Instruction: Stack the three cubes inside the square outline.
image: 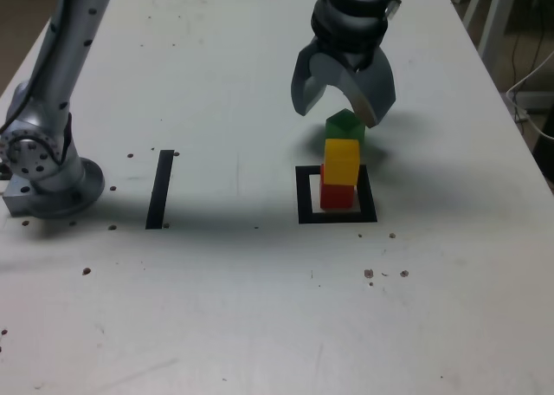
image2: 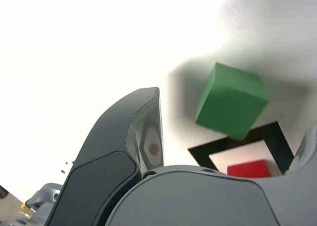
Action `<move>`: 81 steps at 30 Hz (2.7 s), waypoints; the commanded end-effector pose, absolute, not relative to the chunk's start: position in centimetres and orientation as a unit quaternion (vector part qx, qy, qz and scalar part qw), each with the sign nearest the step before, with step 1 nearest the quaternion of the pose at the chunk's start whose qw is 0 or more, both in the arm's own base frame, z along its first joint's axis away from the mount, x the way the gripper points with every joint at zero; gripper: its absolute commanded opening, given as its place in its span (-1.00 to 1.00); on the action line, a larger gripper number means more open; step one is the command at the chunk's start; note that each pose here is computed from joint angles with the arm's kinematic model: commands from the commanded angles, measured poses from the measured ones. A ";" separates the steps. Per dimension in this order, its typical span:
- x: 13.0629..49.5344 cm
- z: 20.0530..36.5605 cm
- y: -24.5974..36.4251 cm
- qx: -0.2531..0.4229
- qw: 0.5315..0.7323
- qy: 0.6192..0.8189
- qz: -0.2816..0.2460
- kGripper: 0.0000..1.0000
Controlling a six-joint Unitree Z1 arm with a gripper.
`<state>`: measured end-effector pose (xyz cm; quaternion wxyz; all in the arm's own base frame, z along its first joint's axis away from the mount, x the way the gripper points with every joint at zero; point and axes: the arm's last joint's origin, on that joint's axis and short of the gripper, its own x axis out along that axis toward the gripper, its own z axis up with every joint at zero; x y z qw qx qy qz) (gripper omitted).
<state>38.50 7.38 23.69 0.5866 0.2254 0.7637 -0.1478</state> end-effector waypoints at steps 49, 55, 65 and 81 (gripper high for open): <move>40.0 20.9 6.8 0.208 0.568 0.782 -0.148 -0.41; 39.9 20.9 6.8 0.207 0.567 0.784 -0.146 -0.41; 39.7 22.9 6.8 0.203 0.579 0.780 -0.127 -0.41; 37.9 28.6 5.7 0.193 0.603 0.766 -0.113 -0.41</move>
